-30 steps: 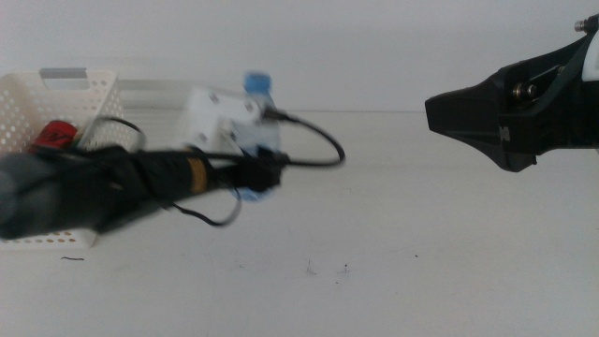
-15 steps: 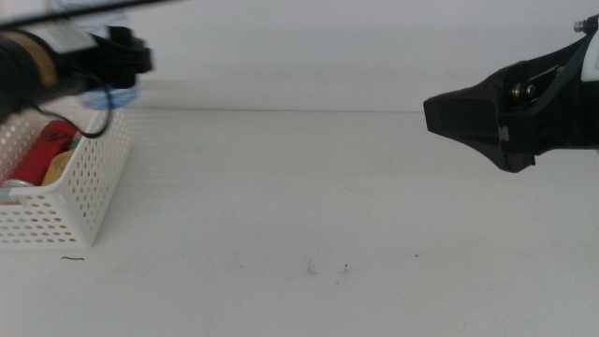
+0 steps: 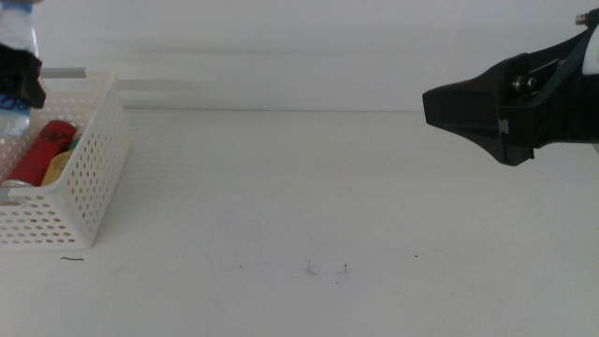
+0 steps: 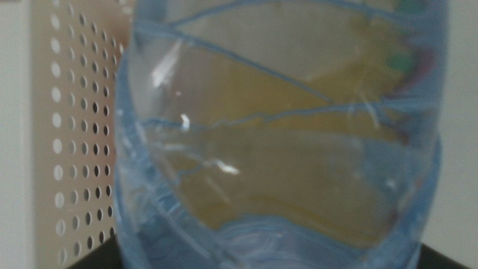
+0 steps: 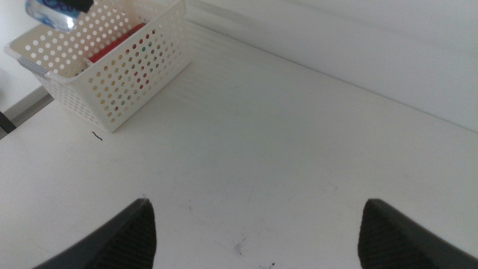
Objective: Use arms to grab the bottles and put them into the dustbin to the left of the table.
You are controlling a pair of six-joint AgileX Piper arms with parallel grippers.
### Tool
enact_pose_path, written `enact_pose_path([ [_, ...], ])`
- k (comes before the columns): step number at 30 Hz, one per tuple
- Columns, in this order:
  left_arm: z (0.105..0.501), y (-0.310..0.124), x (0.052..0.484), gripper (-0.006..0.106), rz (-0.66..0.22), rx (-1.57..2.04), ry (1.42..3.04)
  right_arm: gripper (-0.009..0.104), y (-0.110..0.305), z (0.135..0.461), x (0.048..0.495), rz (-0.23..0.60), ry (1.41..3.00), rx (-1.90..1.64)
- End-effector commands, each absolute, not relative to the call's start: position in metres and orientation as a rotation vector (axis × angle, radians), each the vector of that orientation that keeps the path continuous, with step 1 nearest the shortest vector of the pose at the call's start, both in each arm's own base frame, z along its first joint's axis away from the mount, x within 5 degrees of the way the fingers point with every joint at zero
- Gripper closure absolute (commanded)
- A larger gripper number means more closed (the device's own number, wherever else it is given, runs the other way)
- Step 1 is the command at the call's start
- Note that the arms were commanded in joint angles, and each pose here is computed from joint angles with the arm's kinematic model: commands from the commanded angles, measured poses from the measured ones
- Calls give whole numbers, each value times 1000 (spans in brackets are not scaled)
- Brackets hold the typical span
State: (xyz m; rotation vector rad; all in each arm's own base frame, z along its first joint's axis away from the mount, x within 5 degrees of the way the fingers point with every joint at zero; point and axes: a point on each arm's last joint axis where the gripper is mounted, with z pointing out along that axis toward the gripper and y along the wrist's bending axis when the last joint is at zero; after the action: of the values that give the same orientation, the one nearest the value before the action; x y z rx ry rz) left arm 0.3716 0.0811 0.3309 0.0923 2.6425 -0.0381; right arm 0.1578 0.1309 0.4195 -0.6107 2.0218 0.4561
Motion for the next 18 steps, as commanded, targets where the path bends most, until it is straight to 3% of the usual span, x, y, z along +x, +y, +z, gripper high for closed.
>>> enact_pose_path([
  [1,326,93,382,102,-82,66,2635,8,130,423,157,457,2001,-610],
  [5,299,105,393,102,-168,98,2667,8,130,423,157,457,2001,-610],
  [12,267,118,406,98,-149,86,2706,8,130,423,157,457,2001,-610],
  [15,259,120,409,86,-145,93,2720,8,130,423,157,457,2001,-610],
  [18,251,122,411,59,-143,110,2744,8,130,423,157,457,2001,-610],
])
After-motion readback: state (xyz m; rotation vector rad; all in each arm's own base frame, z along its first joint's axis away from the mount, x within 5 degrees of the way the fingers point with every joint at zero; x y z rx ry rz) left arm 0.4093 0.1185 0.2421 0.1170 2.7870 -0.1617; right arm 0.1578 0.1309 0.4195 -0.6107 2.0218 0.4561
